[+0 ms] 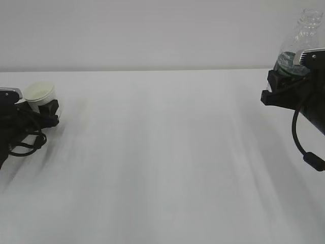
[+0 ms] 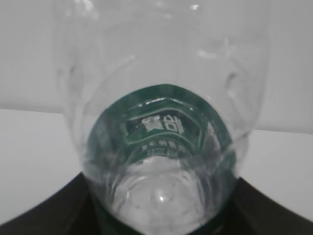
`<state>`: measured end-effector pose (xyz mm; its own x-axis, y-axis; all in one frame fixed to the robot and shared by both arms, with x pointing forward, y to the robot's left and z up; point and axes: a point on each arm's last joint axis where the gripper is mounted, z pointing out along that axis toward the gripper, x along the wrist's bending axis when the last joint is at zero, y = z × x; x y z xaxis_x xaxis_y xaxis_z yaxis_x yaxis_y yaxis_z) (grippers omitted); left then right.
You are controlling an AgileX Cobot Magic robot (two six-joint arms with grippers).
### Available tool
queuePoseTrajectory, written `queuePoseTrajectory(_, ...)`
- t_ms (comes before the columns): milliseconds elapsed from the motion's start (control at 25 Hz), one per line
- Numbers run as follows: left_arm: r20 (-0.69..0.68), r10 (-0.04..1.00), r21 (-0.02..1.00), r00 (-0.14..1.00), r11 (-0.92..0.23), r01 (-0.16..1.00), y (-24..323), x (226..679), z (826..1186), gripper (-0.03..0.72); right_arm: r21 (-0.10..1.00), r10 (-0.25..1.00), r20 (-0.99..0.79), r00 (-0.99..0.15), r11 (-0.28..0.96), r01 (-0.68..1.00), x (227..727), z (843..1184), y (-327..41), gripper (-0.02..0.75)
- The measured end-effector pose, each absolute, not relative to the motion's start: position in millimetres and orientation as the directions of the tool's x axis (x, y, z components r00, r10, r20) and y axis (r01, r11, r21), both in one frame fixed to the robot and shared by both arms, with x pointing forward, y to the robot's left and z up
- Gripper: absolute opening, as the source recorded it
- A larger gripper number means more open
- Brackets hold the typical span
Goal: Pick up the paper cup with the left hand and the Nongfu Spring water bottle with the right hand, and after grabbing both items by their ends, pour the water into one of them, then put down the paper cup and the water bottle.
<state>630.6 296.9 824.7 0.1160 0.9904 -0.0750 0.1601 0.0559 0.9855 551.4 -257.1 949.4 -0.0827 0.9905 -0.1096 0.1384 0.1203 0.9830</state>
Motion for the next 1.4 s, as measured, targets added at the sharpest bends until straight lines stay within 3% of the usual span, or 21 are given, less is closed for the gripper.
queuePoseTrajectory(280,-0.077,0.990,0.987,0.115,0.060,0.146,297,631,823,0.490,0.983,0.991,-0.109,-0.083,0.119,0.138,551,949,-257,0.405)
queuePoseTrajectory(600,-0.078,0.991,0.977,0.108,0.054,0.209,297,629,812,0.602,0.984,0.991,-0.102,-0.082,0.113,0.139,551,949,-257,0.405)
queuePoseTrajectory(1400,-0.078,0.989,0.971,0.124,0.047,0.236,295,596,837,0.608,0.985,0.993,-0.091,-0.079,0.102,0.142,551,949,-257,0.405)
